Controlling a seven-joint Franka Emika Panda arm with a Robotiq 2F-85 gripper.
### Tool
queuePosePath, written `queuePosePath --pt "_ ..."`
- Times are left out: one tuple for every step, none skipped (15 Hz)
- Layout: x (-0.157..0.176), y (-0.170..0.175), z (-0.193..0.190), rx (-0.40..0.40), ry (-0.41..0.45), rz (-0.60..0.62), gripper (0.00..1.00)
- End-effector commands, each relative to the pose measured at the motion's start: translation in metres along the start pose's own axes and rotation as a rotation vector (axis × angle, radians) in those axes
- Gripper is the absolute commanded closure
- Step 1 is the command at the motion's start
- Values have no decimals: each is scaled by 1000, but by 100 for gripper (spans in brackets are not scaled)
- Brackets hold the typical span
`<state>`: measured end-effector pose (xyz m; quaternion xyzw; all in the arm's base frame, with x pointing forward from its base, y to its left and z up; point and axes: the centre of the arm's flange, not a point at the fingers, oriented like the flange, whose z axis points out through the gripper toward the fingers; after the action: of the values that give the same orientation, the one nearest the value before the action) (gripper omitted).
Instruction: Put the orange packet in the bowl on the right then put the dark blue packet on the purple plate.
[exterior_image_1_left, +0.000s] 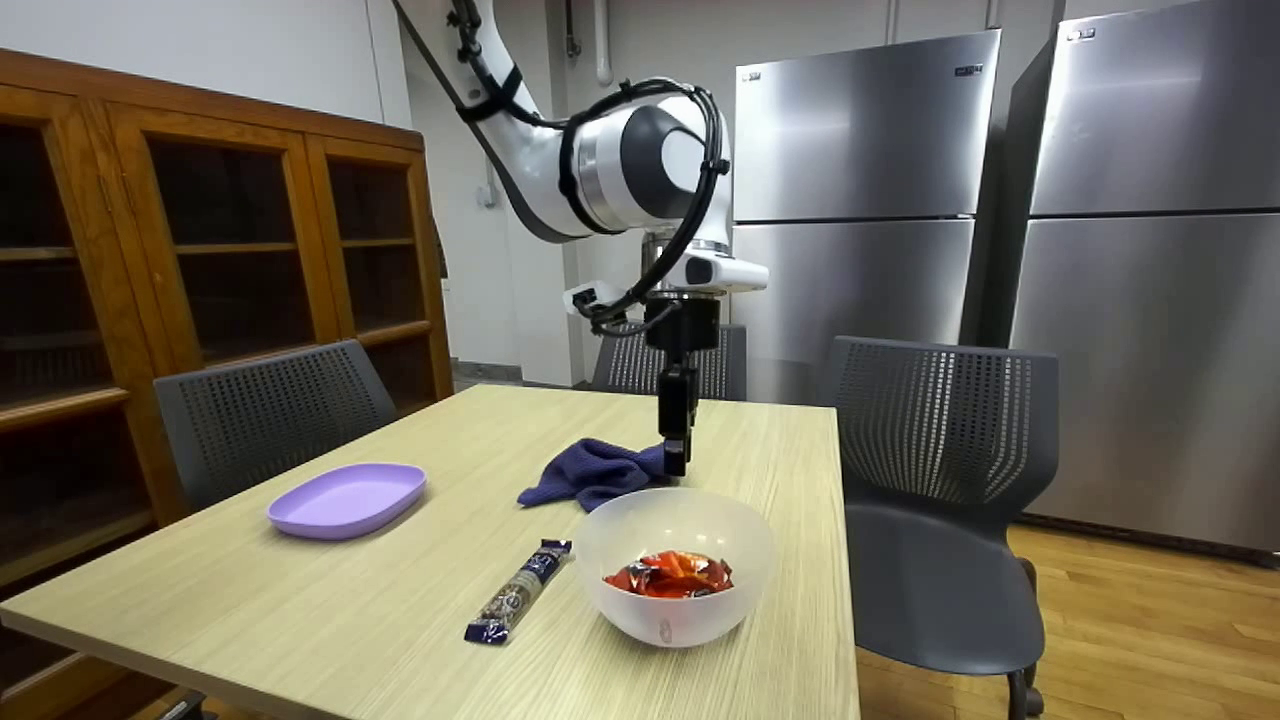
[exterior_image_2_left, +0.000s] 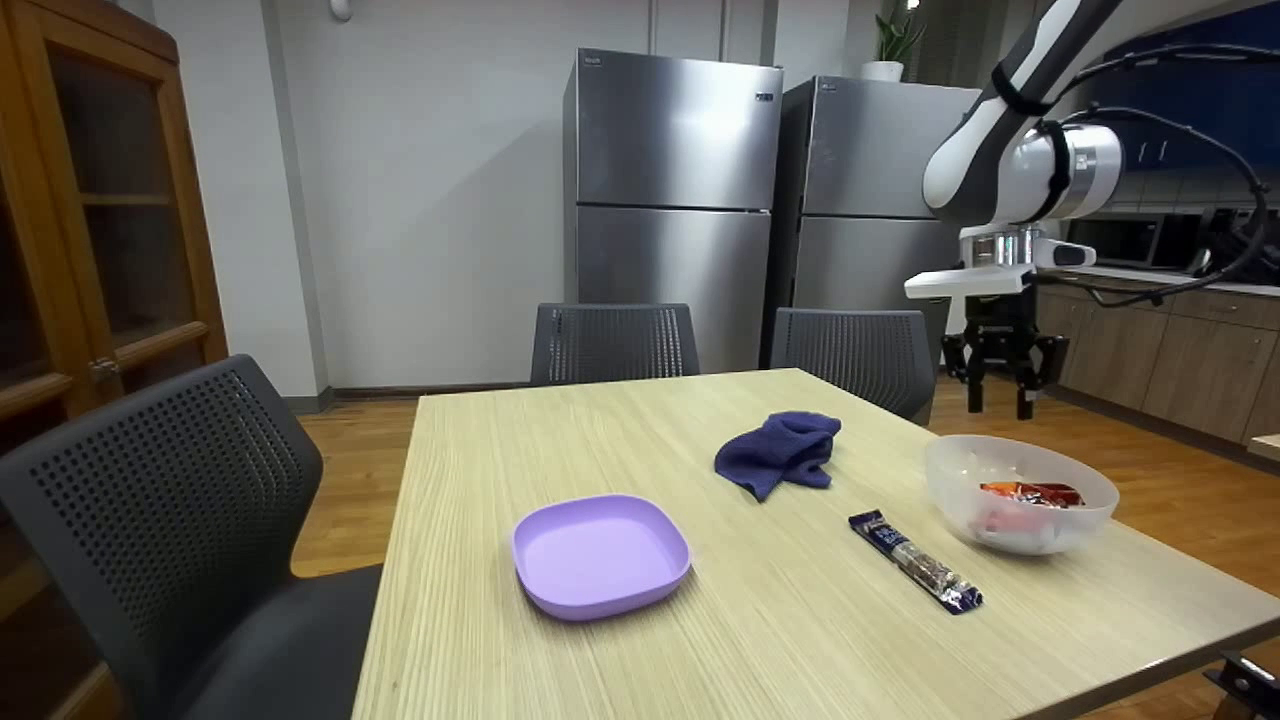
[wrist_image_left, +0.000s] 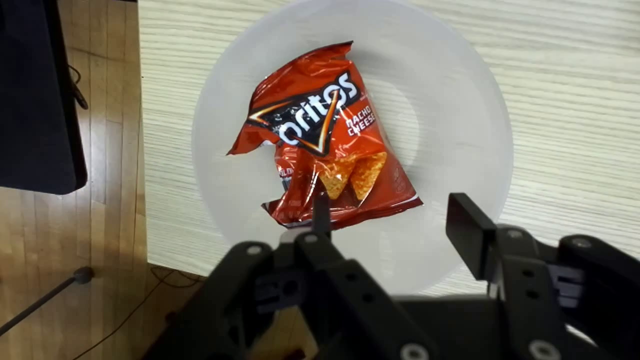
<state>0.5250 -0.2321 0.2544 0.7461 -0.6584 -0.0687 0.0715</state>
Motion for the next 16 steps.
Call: queuePosePath --pt "-19 12 -27 26 -49 -117 7" --pt "-25 12 -31 26 -49 -155 0" --pt "-32 11 -34 22 -44 -198 0" --pt "-37 11 -36 15 -41 -235 0" --pt "-44 11 -41 6 -48 -286 0" --pt "-49 9 -42 -2 -61 -320 0" --pt "-36 -1 -30 9 -36 -244 0" --pt "-41 -1 -32 5 -42 -271 0" --pt "-45 -1 -33 4 -43 -285 0" --pt "-46 -1 -34 4 -44 -293 0" --pt "-46 -1 -33 4 -45 -295 0" --pt "-47 -1 -33 3 -45 -297 0" --pt "-47 -1 -33 3 -46 -298 0" --pt "-47 -1 -33 3 -46 -298 0" --pt "-47 0 -33 2 -46 -298 0" --pt "-47 0 -32 2 -46 -298 0"
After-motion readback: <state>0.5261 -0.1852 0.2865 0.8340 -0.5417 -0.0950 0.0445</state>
